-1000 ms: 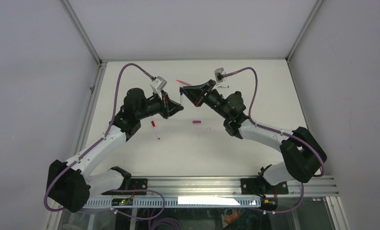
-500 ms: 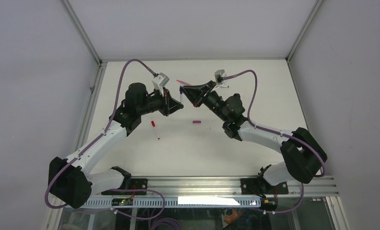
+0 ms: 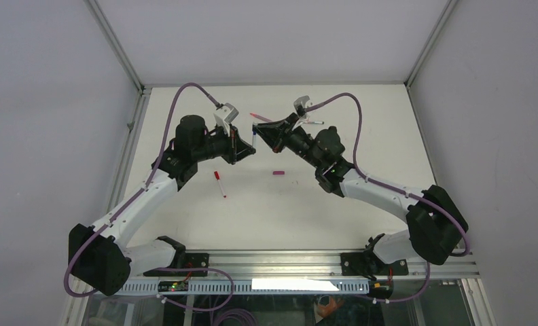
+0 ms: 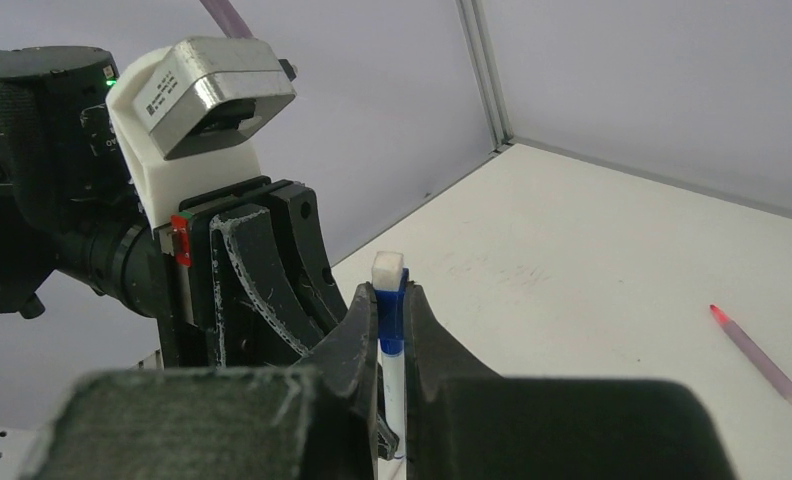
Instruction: Insert the pens into the pen caps
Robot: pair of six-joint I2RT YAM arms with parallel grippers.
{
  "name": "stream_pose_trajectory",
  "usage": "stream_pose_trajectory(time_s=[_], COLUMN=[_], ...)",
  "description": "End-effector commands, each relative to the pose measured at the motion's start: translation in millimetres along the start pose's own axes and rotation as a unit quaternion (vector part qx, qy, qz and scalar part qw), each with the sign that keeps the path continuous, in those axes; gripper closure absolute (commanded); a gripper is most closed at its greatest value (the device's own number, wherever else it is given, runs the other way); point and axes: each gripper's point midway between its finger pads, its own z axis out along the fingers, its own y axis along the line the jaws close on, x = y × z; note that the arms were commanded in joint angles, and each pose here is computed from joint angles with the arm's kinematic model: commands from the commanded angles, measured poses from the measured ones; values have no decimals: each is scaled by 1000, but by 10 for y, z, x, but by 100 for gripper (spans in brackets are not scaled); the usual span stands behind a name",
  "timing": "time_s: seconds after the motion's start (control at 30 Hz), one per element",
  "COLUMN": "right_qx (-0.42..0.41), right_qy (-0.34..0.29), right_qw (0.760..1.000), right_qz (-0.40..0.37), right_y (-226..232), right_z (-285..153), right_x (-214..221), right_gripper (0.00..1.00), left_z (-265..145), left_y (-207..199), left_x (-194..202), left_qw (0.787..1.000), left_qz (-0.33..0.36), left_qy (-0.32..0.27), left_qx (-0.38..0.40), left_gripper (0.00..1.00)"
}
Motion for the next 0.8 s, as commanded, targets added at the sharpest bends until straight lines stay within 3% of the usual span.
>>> stream_pose_trajectory(time_s=[0.0, 0.77], right_qx=[-44, -42], right_qy=[241, 315], right_qw=[969, 944], right_qz=[37, 91], right_y=[208, 245], right_z=[-479, -686], right_x=[1258, 1887], right_gripper=[100, 100], left_z=[-411, -601], left_y=[-124, -165], left_x=[-1571, -1904], left_qw=[964, 941], left_qz=[105, 137], left_qy=[-244, -309], left_qx=[-28, -38], left_gripper=[100, 100])
